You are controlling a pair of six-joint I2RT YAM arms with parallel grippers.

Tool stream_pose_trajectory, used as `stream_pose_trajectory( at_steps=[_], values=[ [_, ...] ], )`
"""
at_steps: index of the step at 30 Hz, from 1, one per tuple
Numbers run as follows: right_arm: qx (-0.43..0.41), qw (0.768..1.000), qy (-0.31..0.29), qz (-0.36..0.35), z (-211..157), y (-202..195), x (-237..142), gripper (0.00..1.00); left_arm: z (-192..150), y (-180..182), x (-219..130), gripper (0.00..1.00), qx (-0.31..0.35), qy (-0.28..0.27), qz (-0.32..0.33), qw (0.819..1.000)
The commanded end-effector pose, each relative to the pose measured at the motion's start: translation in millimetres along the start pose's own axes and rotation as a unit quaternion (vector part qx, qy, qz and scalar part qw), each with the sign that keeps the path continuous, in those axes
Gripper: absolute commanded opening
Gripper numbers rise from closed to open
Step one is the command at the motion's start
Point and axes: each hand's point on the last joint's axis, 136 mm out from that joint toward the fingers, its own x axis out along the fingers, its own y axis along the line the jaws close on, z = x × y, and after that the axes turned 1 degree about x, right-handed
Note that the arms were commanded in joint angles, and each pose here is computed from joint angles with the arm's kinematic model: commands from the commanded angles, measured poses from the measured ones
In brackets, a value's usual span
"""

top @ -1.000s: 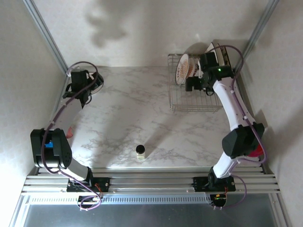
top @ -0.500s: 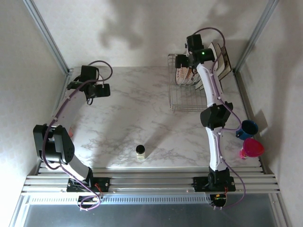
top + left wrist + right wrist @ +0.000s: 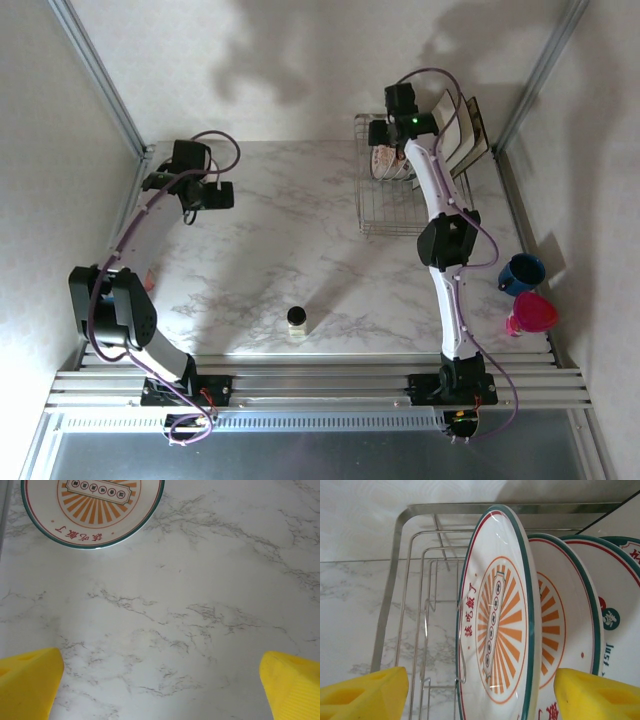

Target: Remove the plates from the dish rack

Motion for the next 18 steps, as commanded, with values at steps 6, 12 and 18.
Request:
stream_pose_trajectory(
  at_steps=[6,12,18],
  values=[
    [0.018,0.999,-0.024,-0.021,4,1,18,0.66,-5,0,-12,1.00,0.011,0.004,-0.001,1.000],
    [0.022,0.999,-0.015,-0.039,-4,-1,26,0.57,-13,1,-12,1.00,0.008,0.014,0.000,1.000],
    [0.023,0.998,-0.021,-0.048,-4,0,27,0.47,-16,4,-14,1.00,0.003,0.015,0.006,1.000]
  ],
)
